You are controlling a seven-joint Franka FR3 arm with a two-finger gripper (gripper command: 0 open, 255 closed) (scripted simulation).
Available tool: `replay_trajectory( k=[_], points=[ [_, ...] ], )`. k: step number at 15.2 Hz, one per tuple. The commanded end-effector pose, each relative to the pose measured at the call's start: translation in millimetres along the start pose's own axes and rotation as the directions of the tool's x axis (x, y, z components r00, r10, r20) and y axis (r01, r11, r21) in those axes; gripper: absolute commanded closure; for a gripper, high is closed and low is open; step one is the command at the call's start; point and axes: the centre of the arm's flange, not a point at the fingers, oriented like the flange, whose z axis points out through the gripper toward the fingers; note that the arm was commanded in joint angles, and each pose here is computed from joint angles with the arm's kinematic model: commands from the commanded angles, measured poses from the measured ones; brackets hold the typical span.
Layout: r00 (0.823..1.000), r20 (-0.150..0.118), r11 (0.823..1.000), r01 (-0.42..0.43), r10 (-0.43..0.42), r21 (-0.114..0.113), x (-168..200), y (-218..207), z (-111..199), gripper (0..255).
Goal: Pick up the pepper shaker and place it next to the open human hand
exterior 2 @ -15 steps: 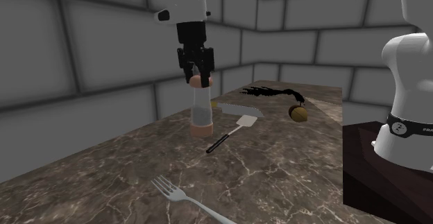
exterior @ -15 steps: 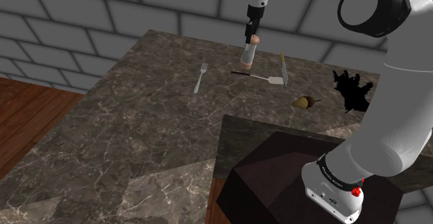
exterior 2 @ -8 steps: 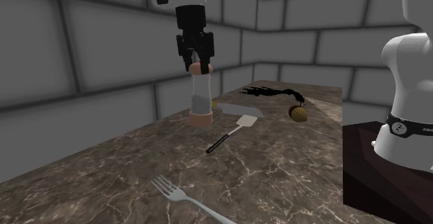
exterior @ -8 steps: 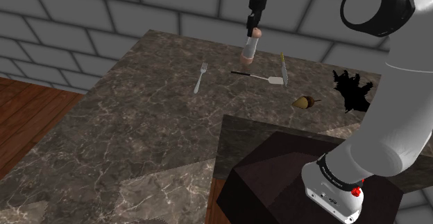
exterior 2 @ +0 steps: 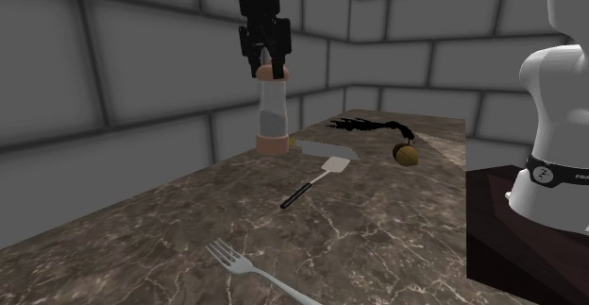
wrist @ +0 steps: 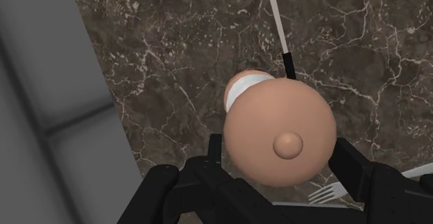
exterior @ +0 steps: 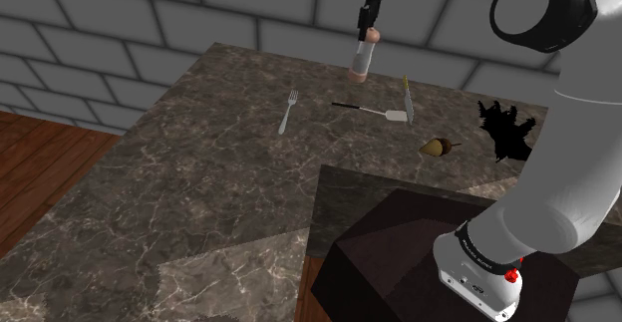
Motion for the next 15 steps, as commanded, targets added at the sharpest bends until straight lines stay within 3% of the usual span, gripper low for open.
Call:
replay_trajectory(
  k=[1, 12, 15],
  points=[
    [1.000, 0.000, 1.000, 0.000, 0.000, 0.000, -2, 0, -10, 255],
    [1.000, 0.000, 1.000, 0.000, 0.000, 0.000, -7, 0, -67, 255],
    [1.000, 0.000, 1.000, 0.000, 0.000, 0.000, -45, 4, -74, 255]
  ],
)
